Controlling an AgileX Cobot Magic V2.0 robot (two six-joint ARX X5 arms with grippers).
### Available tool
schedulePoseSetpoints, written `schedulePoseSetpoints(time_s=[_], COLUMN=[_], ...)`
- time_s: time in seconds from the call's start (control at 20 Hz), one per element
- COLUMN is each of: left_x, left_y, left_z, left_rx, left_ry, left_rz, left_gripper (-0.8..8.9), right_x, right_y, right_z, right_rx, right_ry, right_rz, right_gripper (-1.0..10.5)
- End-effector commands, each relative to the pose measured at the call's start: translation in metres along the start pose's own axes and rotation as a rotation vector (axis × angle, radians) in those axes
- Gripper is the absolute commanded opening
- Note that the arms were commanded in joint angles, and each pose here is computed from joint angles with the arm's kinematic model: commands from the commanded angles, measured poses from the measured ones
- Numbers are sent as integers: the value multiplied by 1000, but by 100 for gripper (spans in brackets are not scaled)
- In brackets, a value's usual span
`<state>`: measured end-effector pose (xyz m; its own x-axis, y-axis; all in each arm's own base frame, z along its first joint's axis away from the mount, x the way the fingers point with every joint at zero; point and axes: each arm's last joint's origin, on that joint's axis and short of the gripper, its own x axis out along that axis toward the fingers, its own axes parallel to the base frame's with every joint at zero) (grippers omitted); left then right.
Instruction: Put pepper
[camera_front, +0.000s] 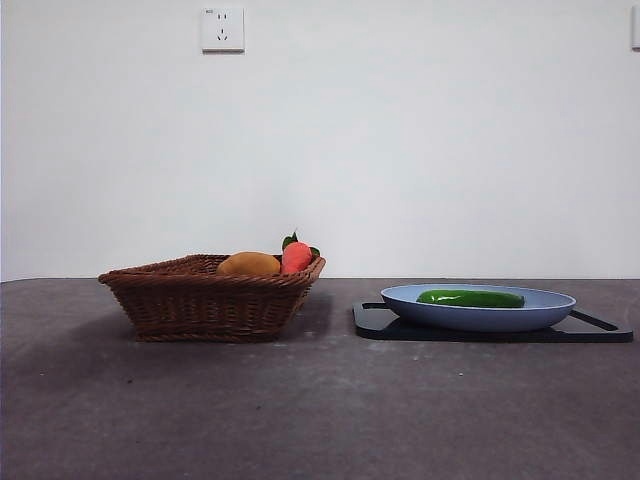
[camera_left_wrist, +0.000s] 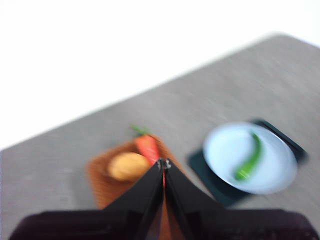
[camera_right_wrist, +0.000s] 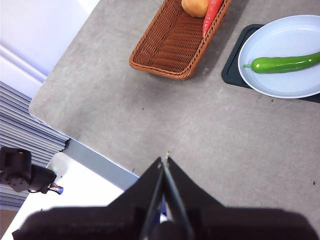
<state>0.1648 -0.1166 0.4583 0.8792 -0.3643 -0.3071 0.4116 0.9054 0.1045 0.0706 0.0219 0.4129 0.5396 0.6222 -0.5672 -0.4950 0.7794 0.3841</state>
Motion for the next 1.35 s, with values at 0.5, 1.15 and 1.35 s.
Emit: schedulePoseSetpoints(time_s=[0.5, 1.15, 1.35], left_x=[-93, -30, -21], left_y=[82, 66, 61], left_z=[-38, -256, -294], left_rx=[-121, -218, -254], left_ry=[-346, -402, -380], left_rz=[527, 612, 607], left_gripper=[8, 8, 8], right_x=[-2, -2, -2], right_y=[2, 2, 2], right_z=[1, 1, 1], right_rx=[7, 7, 7], right_ry=[3, 3, 3], right_rz=[3, 3, 3], right_gripper=[11, 11, 11])
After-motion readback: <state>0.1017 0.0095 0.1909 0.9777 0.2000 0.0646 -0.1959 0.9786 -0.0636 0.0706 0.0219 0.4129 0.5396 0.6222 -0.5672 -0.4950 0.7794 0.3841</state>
